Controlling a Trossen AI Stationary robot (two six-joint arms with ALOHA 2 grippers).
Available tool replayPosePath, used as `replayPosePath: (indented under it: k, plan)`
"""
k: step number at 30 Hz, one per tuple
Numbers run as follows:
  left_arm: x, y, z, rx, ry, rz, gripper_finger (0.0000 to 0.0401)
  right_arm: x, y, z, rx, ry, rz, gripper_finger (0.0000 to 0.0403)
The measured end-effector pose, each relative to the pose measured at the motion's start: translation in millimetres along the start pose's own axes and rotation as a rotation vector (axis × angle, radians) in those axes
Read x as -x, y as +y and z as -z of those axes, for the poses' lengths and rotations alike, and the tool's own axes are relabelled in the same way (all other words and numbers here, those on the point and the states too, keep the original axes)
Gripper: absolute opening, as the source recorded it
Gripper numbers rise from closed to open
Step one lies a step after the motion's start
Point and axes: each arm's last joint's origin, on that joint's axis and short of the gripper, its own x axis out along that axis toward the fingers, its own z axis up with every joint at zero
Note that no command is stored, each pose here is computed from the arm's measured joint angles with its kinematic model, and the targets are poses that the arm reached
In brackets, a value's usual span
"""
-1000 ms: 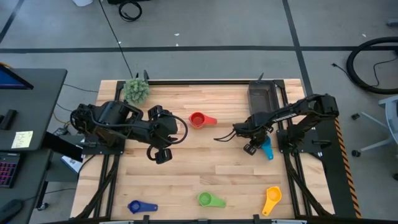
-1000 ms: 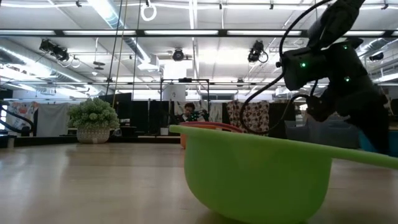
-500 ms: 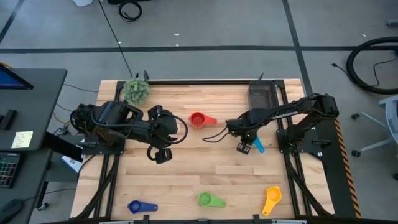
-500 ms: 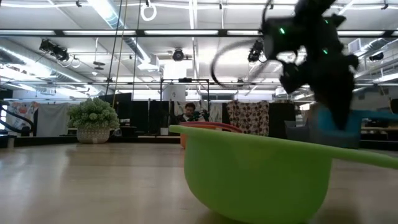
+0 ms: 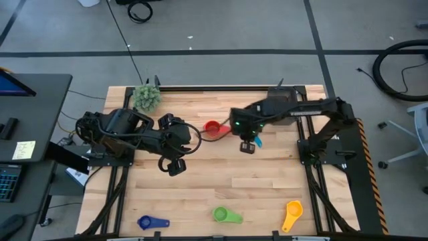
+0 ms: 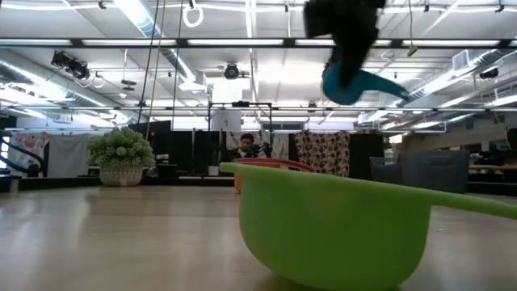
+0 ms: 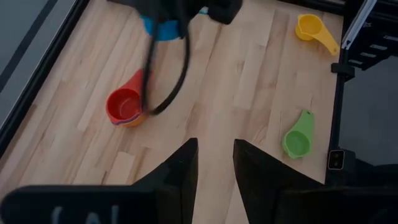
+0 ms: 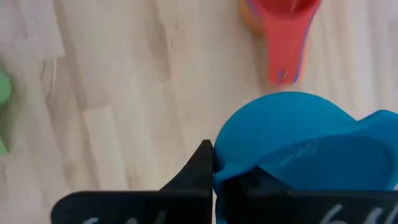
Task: Nest measuring cups in basket
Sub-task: Stack the light blue measuring cup on top of the red measuring cup
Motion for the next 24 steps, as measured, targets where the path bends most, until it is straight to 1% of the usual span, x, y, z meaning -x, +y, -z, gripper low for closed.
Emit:
replayPosePath:
  k: [3,7,11,15,20,24]
  plan:
    - [0.0,0.0,0.0,0.001,0.001,0.001,0.0107,-2.7,-3.7,-22.4,0.070,0.007,0.026,0.0012]
    - [0.6,-0.1,0.3,0.017,0.007,0.013,0.0107,-8.3,-9.5,-50.6,0.164,0.003,0.026,0.0012]
    - [11.0,2.9,2.9,0.057,0.003,0.050,0.0107,-16.2,-15.8,-76.7,0.268,-0.032,-0.021,0.0012]
    - [26.9,7.9,7.2,0.109,-0.011,0.095,0.0105,-30.6,-22.8,-98.9,0.308,-0.043,-0.049,0.0012]
    - [51.3,19.2,13.4,0.149,-0.058,0.133,0.0103,-53.1,-30.8,-116.4,0.382,-0.011,-0.035,0.0012]
    - [64.4,28.6,16.3,0.182,-0.092,0.140,0.0103,-72.0,-42.3,-121.2,0.400,0.053,-0.033,0.0012]
